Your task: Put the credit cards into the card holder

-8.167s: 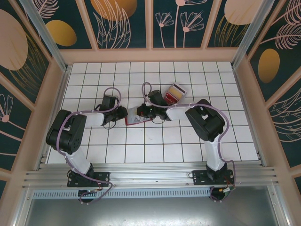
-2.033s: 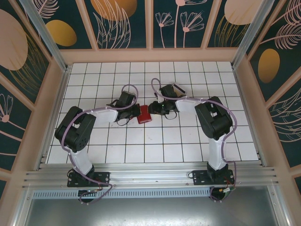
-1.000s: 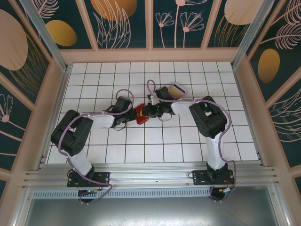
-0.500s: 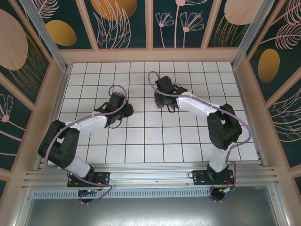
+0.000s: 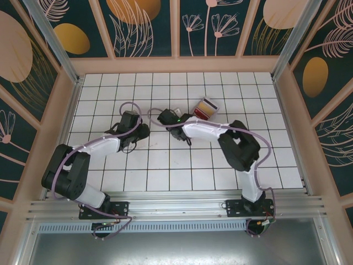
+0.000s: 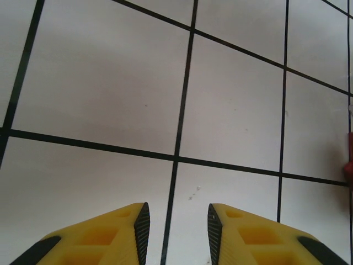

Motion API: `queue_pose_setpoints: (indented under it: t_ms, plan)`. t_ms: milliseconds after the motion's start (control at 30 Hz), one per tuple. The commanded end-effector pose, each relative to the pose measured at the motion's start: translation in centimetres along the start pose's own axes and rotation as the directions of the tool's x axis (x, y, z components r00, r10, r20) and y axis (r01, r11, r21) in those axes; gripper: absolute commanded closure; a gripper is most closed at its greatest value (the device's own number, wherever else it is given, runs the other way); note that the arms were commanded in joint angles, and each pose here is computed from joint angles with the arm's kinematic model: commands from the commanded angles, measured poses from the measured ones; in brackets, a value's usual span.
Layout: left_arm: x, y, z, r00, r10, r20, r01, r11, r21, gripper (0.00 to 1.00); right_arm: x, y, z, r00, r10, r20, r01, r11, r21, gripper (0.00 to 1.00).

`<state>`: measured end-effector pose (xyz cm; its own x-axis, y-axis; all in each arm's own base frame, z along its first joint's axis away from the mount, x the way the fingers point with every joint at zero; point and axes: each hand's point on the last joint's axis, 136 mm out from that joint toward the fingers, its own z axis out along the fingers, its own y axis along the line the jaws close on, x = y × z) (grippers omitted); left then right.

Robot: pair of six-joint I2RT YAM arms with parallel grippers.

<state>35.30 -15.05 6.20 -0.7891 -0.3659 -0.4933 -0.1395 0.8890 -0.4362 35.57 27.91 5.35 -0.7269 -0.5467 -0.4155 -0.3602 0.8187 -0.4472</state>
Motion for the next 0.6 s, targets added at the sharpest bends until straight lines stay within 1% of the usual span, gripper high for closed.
queue_pose_setpoints:
  t_ms: [0, 67, 100, 133, 167, 233, 400, 467, 567]
  plan:
    - [-0.1, 0.3, -0.4, 1.000, -0.013, 0.008, 0.013, 1.000, 0.025, 0.64, -0.1, 2.2, -0.2, 1.000, -0.013, -0.013, 0.013, 0.999, -0.035, 0.84]
    - [0.0, 0.5, -0.3, 1.000, -0.016, 0.005, 0.016, 1.000, 0.021, 0.64, -0.2, 3.2, -0.1, 1.000, -0.007, -0.013, 0.006, 0.998, -0.065, 0.73]
    - [0.2, 0.5, -0.3, 1.000, -0.016, 0.001, 0.016, 1.000, 0.020, 0.64, -0.4, 3.6, -0.2, 1.000, 0.004, -0.010, -0.005, 0.996, -0.086, 0.64]
    - [0.2, 0.6, -0.2, 1.000, -0.018, 0.000, 0.018, 1.000, 0.019, 0.64, -0.8, 4.0, -0.5, 1.000, 0.016, -0.003, -0.017, 0.993, -0.117, 0.58]
    - [0.2, 0.6, -0.1, 1.000, -0.018, -0.001, 0.018, 1.000, 0.020, 0.64, -1.1, 4.4, -0.7, 1.000, 0.025, 0.004, -0.025, 0.989, -0.145, 0.56]
    - [0.3, 0.5, -0.1, 1.000, -0.018, -0.006, 0.018, 1.000, 0.023, 0.64, -1.8, 5.1, -1.6, 0.999, 0.050, 0.021, -0.045, 0.976, -0.211, 0.53]
    - [-0.3, -0.3, -0.1, 1.000, -0.007, -0.004, 0.007, 0.999, 0.047, 0.64, -3.8, 5.5, -3.9, 0.992, 0.116, 0.058, -0.089, 0.933, -0.350, 0.51]
    - [-0.6, -1.0, -0.1, 1.000, 0.000, -0.004, 0.000, 0.997, 0.074, 0.64, -4.7, 4.8, -5.2, 0.983, 0.166, 0.077, -0.121, 0.904, -0.410, 0.51]
    - [-0.9, -2.5, -0.1, 1.000, 0.009, -0.009, -0.008, 0.989, 0.144, 0.65, -6.1, 2.5, -7.0, 0.957, 0.274, 0.100, -0.189, 0.844, -0.502, 0.51]
